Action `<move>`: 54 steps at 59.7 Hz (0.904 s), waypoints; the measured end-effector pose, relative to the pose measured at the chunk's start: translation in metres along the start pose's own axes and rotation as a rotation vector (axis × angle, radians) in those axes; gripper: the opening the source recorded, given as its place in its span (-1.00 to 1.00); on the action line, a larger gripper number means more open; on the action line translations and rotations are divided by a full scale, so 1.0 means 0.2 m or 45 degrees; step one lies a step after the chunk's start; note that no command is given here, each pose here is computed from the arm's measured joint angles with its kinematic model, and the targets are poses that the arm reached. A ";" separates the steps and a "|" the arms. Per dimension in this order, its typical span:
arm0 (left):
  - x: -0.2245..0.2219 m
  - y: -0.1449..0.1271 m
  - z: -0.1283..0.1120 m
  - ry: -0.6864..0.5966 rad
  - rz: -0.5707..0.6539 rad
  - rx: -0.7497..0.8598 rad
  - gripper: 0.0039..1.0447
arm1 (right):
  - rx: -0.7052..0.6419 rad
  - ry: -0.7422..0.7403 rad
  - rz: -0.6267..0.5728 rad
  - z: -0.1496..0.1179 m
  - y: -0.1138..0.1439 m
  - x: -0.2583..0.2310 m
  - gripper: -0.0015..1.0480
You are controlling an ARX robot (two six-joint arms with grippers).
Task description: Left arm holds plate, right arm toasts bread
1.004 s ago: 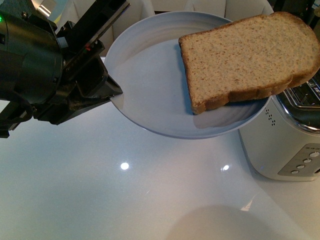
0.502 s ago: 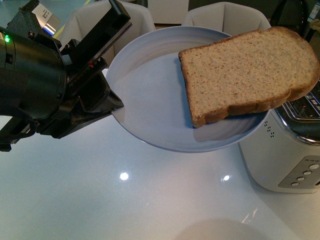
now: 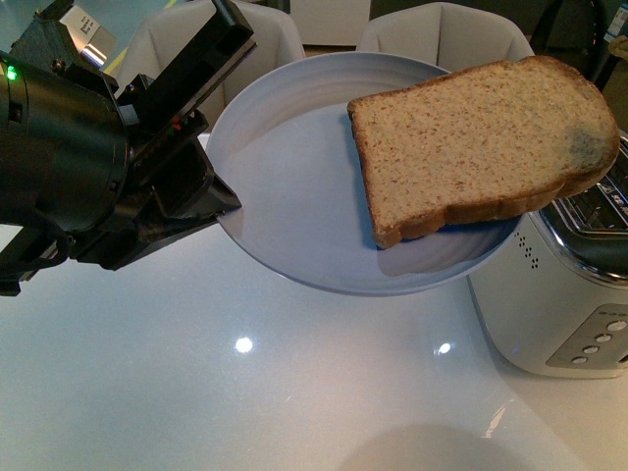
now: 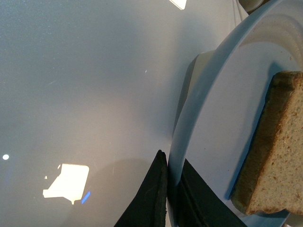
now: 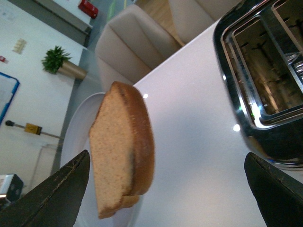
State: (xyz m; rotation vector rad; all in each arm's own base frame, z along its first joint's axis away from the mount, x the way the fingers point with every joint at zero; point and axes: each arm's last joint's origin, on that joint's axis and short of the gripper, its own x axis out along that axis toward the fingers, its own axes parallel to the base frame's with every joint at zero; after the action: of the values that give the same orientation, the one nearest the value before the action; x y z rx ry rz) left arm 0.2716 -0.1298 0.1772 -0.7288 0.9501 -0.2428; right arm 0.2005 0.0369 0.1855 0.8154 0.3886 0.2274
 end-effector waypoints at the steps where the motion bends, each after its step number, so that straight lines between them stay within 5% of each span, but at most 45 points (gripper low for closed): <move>1: 0.00 0.00 0.00 0.000 0.000 0.000 -0.95 | 0.007 0.004 0.003 0.00 0.00 0.01 0.83; 37: 0.00 0.00 0.00 0.000 0.000 0.000 -0.95 | 0.157 0.085 0.085 -0.09 0.05 0.15 0.81; 54: 0.00 0.00 0.00 0.000 0.000 0.000 -0.95 | 0.169 0.098 0.080 -0.10 0.04 0.17 -0.01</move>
State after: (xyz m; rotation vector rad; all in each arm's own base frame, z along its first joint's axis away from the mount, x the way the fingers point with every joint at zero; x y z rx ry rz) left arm 0.2716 -0.1298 0.1772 -0.7289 0.9503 -0.2432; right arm 0.2218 0.0673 0.1713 0.9524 0.4545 0.2948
